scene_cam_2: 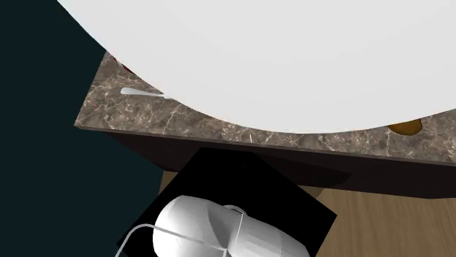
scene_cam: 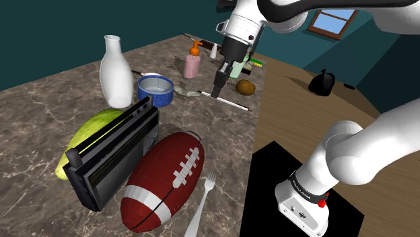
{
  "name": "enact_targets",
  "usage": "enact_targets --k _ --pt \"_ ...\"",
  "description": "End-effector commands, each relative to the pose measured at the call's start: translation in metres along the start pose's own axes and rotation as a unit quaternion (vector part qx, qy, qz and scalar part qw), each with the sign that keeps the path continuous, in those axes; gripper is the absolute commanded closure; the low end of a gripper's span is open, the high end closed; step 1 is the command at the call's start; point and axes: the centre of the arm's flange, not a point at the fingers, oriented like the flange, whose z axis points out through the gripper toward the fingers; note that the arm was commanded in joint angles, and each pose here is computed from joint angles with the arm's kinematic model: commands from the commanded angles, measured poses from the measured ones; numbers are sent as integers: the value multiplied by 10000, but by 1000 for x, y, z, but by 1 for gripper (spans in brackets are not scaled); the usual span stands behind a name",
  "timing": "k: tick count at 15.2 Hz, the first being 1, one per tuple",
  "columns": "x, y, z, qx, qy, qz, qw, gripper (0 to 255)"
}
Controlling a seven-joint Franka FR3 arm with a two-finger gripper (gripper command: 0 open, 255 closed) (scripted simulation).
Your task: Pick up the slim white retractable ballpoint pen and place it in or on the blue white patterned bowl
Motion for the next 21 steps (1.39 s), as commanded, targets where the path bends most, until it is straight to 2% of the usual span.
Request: enact_targets --k 1,21 --pt "28 6 -1 1 -1 0 10000 255" --pt "285 64 -14 1 -1 0 10000 255"
